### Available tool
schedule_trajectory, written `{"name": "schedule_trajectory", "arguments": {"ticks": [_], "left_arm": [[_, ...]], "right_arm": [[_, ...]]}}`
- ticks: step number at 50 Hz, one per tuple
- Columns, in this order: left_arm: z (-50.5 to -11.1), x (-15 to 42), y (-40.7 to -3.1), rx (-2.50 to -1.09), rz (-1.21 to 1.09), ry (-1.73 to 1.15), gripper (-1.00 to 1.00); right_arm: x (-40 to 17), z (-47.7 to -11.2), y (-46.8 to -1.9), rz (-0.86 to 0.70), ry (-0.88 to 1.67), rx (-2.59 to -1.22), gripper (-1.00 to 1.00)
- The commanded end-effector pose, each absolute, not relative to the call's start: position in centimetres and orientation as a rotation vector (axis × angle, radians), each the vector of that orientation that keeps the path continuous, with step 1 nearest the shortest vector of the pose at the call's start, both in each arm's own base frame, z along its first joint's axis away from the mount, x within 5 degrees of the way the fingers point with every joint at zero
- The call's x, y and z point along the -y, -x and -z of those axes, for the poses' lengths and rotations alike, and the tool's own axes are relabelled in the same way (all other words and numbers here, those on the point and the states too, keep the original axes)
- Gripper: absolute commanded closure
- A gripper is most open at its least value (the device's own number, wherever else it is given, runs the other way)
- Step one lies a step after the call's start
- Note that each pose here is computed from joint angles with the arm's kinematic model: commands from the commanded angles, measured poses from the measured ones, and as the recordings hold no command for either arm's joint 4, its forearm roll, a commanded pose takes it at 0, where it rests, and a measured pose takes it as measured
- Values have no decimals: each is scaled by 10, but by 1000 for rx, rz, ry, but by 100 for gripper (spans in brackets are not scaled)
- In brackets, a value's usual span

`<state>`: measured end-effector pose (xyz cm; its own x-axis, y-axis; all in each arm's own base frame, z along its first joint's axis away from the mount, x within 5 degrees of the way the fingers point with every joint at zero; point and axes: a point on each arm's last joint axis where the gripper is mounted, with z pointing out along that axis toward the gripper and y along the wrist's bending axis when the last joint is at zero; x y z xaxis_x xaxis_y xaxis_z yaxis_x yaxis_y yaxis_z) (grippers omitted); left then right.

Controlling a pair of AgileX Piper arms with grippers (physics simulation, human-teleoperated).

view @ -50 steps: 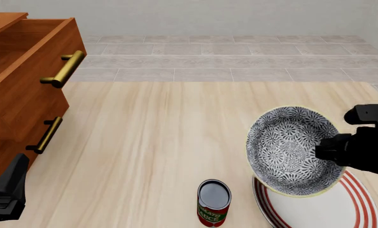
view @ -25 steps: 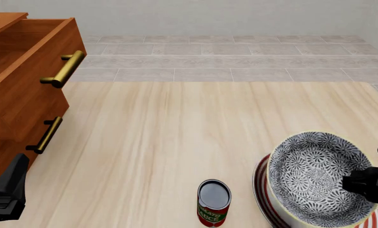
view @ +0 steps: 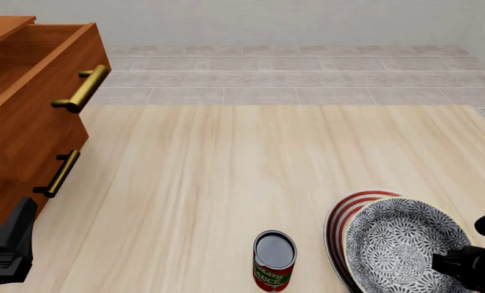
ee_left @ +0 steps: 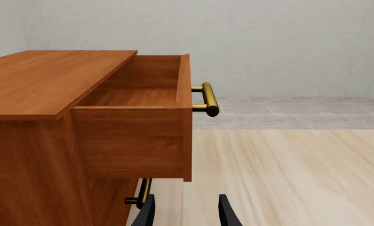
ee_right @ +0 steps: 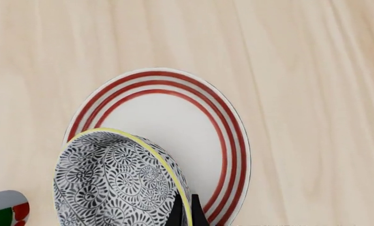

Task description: Put the bowl on the plate.

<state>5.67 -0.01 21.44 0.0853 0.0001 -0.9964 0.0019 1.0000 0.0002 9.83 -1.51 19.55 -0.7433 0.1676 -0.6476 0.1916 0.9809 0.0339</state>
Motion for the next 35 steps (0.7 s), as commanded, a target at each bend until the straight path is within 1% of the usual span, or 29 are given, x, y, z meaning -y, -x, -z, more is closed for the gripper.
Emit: {"name": "schedule_trajectory", "arguments": {"ticks": [1,7,24,25,35], "left_arm": [[-214,0,-57,-1485,1,-2,-100],[-214,0,-57,-1485,1,-2,-100],[-214,0,-57,-1486,1,-1,-100],[-214,0,-57,-1486,1,-2,-100],[-214,0,-57,-1485,1,-1,-100]], "right_arm": [[17,-181,-98,49,-292,-2437,100],[19,-175,-99,55,-303,-2445,100],[23,-174,-100,81,-316,-2448,100],[23,-175,-100,83,-312,-2447,-100],[23,-176,-102,83,-311,-2447,-100]]}}
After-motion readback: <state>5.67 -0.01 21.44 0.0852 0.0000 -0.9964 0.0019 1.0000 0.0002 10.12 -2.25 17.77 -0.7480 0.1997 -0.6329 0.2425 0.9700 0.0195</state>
